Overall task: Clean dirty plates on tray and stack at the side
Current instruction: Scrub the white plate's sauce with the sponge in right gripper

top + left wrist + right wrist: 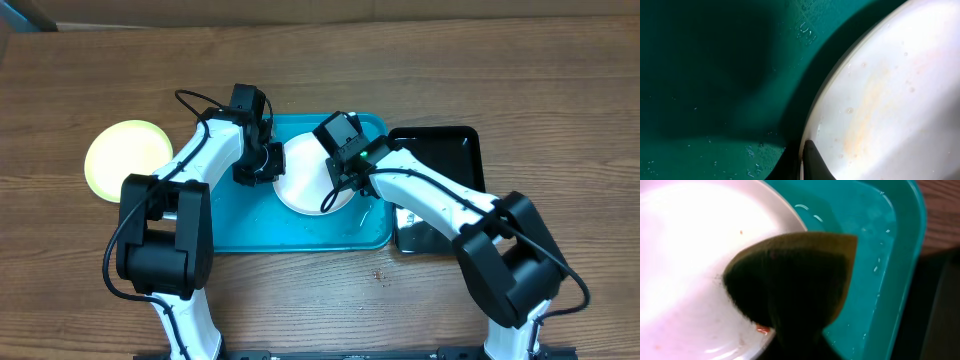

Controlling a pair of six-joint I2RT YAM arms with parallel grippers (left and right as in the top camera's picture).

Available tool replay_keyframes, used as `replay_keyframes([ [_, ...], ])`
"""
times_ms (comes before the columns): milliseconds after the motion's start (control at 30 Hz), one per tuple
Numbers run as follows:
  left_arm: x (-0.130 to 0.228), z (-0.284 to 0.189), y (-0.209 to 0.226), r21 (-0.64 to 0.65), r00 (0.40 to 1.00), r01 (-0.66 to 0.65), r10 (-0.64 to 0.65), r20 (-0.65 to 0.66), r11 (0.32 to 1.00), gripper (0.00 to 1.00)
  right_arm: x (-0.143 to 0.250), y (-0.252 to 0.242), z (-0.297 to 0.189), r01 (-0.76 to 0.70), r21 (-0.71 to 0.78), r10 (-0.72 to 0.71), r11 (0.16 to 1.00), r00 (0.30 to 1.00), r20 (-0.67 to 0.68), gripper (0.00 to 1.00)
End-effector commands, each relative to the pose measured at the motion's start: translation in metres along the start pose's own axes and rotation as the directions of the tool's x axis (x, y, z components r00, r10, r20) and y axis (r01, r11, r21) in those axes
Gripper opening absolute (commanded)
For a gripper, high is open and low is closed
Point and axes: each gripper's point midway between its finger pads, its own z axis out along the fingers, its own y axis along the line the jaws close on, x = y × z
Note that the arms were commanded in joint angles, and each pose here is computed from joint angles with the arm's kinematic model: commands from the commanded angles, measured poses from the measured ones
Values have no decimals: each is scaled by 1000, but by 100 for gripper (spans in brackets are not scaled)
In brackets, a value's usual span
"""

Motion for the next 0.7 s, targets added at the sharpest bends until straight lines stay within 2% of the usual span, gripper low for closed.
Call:
replay_keyframes([
  [0, 13, 14, 11, -63, 999, -18, 15, -47, 998, 4, -13, -1, 4, -13, 22, 12, 1000, 999, 34, 29],
  [133, 13, 14, 11, -63, 999, -18, 15, -47, 998, 4, -13, 0, 5, -14, 20, 14, 1000, 999, 37, 31],
  [433, 13, 14, 11, -64, 999, -18, 15, -47, 998, 4, -10, 5, 6, -12, -10, 13, 1000, 1000, 22, 27],
  [567, 13, 14, 11, -63, 999, -18, 15, -47, 998, 4, -6, 5, 11, -10, -9, 10, 1000, 1000, 11, 5],
  [667, 13, 14, 11, -63, 999, -18, 15, -47, 998, 4, 1, 6, 19, -4, -8, 4, 1000, 1000, -12, 4],
])
